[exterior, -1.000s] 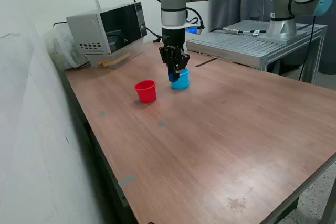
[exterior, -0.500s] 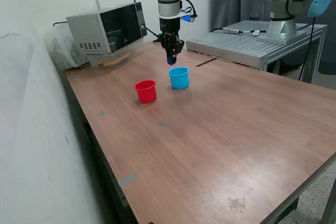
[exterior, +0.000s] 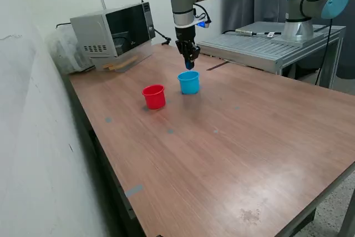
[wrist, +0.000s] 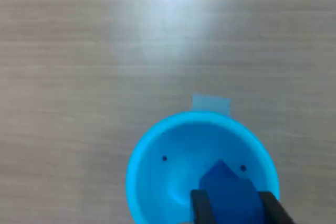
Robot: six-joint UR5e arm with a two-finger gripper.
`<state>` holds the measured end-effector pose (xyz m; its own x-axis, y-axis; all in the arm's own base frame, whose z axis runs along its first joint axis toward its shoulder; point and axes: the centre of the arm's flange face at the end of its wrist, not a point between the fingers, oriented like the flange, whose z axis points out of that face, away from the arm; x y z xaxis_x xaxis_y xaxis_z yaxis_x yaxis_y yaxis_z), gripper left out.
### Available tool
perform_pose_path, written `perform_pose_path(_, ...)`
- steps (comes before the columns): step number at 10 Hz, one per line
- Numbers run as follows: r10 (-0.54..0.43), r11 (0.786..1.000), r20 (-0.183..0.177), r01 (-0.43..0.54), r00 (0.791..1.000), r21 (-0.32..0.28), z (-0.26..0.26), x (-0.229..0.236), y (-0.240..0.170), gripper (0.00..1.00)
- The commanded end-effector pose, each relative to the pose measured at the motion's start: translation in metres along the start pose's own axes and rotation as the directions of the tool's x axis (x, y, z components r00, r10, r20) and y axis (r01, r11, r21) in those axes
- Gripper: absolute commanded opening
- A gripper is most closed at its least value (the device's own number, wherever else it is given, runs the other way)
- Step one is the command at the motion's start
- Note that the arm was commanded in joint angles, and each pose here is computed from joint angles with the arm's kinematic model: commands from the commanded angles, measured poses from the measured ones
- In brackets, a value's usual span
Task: Place red objects in the red bin, and blue objects in the blue bin.
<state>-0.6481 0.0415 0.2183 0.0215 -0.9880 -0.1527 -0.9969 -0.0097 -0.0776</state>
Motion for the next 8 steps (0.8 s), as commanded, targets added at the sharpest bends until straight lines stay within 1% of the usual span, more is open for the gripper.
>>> perform_pose_path(1, -0.003, 1.000, -0.006, 0.003, 1.000, 0.022, 0.017, -0.006, -0.012, 0.00)
perform_pose_path(2, -0.003, 1.000, -0.005, 0.003, 1.000, 0.021, 0.016, -0.006, -0.012, 0.00)
perform_pose_path(3, -0.007, 1.000, -0.002, 0.007, 1.000, 0.016, 0.014, -0.007, -0.010, 1.00)
perform_pose_path(4, -0.023, 1.000, 0.010, 0.023, 1.000, 0.018, 0.013, -0.007, -0.010, 1.00)
perform_pose_path(6, -0.023, 1.000, 0.013, 0.022, 1.000, 0.014, 0.011, -0.008, -0.010, 1.00)
perform_pose_path(8, -0.028, 1.000, 0.015, 0.028, 0.999, -0.006, -0.006, 0.000, -0.022, 1.00)
